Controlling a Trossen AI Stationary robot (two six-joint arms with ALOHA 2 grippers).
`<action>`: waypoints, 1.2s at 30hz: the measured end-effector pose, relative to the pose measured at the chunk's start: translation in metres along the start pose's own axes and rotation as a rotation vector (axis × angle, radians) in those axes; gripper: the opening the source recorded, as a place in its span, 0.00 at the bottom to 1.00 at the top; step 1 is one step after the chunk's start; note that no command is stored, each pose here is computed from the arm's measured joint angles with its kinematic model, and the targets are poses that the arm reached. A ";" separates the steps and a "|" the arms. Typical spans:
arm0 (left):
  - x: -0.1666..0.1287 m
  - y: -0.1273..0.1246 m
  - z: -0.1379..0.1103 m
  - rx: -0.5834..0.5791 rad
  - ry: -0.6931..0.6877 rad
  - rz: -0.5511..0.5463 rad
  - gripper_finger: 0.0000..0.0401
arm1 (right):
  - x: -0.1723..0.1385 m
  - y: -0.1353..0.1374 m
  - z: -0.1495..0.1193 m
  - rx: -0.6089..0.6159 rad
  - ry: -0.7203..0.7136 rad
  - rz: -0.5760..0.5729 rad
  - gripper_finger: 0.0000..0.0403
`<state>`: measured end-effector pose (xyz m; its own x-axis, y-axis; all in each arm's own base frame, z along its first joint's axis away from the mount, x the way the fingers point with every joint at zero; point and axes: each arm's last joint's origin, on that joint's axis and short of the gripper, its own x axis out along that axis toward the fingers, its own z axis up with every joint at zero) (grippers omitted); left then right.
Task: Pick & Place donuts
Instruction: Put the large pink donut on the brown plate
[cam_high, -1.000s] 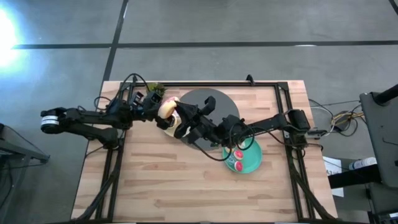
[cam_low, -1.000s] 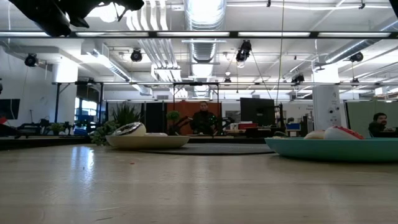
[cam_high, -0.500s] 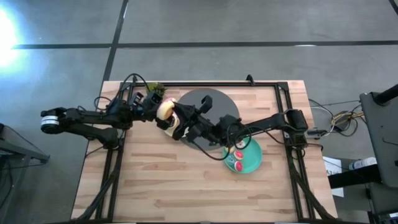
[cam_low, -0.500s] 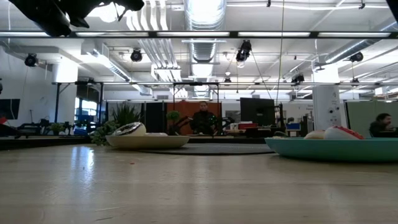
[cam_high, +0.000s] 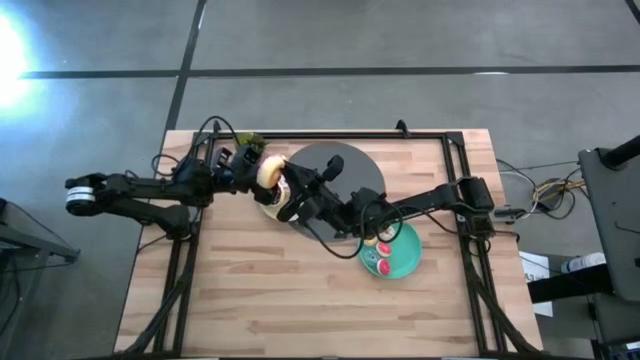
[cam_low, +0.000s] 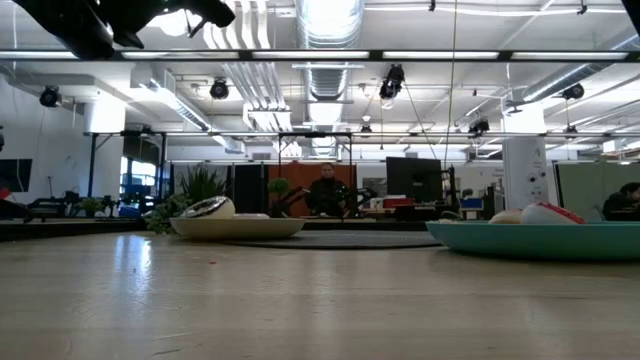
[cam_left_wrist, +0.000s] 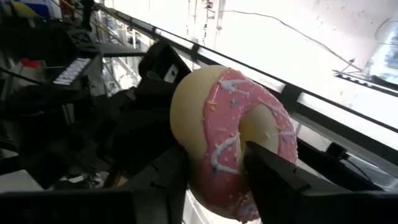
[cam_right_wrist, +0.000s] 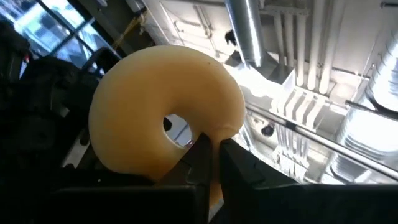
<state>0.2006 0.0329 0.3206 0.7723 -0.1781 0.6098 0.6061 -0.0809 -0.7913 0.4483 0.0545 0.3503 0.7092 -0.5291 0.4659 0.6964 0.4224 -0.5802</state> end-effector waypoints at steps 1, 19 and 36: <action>0.000 0.001 0.000 0.007 -0.001 0.007 0.30 | -0.001 0.001 0.001 -0.003 0.011 -0.002 0.03; -0.001 0.009 0.003 0.065 -0.048 0.096 0.09 | -0.014 0.004 0.007 0.039 0.225 -0.073 0.07; -0.012 0.032 0.008 0.130 -0.077 0.322 0.09 | -0.053 0.011 0.035 0.121 0.530 -0.156 0.52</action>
<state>0.2124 0.0400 0.2882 0.9367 -0.0993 0.3358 0.3447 0.0932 -0.9341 0.4221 0.1130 0.3429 0.4657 -0.8764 0.1227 0.8184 0.3738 -0.4364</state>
